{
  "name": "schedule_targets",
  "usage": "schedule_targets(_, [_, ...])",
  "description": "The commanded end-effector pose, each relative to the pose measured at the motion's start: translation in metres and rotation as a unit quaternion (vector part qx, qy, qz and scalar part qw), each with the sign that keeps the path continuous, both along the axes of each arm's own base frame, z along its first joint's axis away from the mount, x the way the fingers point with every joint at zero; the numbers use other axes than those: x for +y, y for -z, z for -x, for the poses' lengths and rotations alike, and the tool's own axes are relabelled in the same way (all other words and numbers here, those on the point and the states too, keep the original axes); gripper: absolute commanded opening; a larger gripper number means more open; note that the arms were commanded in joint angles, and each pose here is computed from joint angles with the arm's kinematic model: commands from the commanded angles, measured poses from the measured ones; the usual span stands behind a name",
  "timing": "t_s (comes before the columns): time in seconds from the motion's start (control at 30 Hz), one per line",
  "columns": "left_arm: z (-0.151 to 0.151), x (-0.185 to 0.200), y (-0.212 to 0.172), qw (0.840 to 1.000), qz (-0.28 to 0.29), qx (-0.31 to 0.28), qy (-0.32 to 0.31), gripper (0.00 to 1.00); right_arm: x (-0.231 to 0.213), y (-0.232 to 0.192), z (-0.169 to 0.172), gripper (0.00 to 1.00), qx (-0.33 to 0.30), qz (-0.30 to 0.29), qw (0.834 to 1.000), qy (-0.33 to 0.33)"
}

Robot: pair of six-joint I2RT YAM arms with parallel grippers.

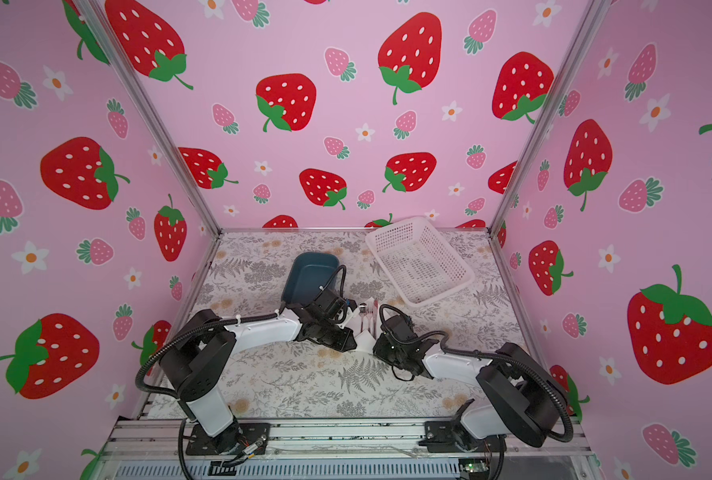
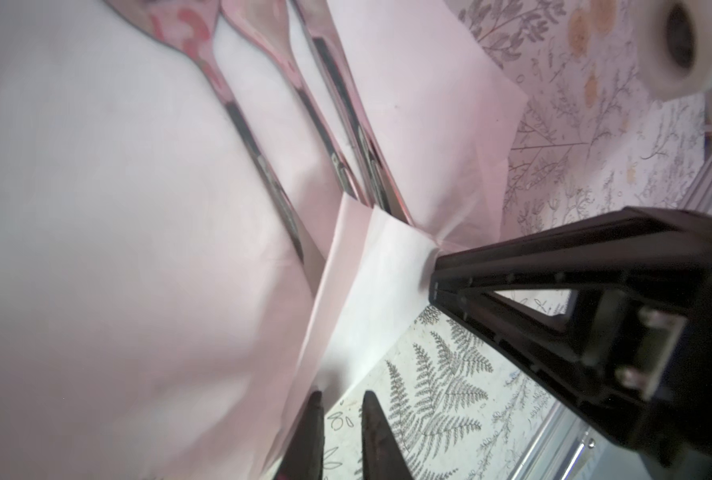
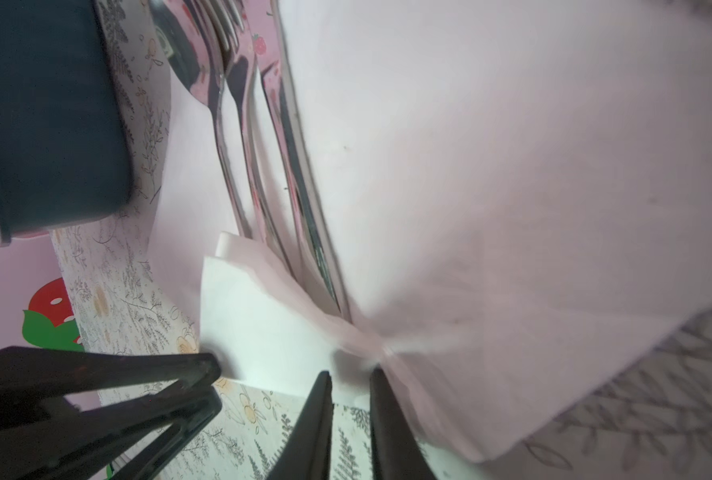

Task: Place the utensils on the paper napkin and roll it up

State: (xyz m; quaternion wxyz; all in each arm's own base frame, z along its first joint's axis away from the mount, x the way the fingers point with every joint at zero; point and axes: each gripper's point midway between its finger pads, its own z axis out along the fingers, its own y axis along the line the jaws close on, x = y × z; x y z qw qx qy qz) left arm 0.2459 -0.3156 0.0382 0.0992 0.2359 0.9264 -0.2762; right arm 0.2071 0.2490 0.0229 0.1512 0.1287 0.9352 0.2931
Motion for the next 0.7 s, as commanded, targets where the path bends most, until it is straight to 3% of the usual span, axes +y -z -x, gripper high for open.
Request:
schedule_targets(0.0, [-0.002, 0.013, 0.019, 0.999, -0.034, 0.000, -0.012, 0.20, -0.020, 0.017, 0.013, 0.21, 0.028, 0.036, 0.999, 0.013])
schedule_targets(0.3, [0.003, 0.021, 0.035, 0.998, -0.057, 0.009, -0.011, 0.20, -0.016, 0.010, 0.010, 0.24, 0.015, 0.026, 1.000, 0.001])
schedule_targets(0.57, [0.003, 0.020, 0.030, 0.998, -0.054, 0.005, -0.006, 0.20, 0.012, -0.021, 0.002, 0.29, -0.036, -0.033, 0.998, -0.051])
schedule_targets(0.67, [0.003, 0.019, 0.028, 0.999, -0.052, 0.005, -0.004, 0.20, 0.012, -0.014, 0.001, 0.29, -0.027, -0.019, 0.998, -0.051])
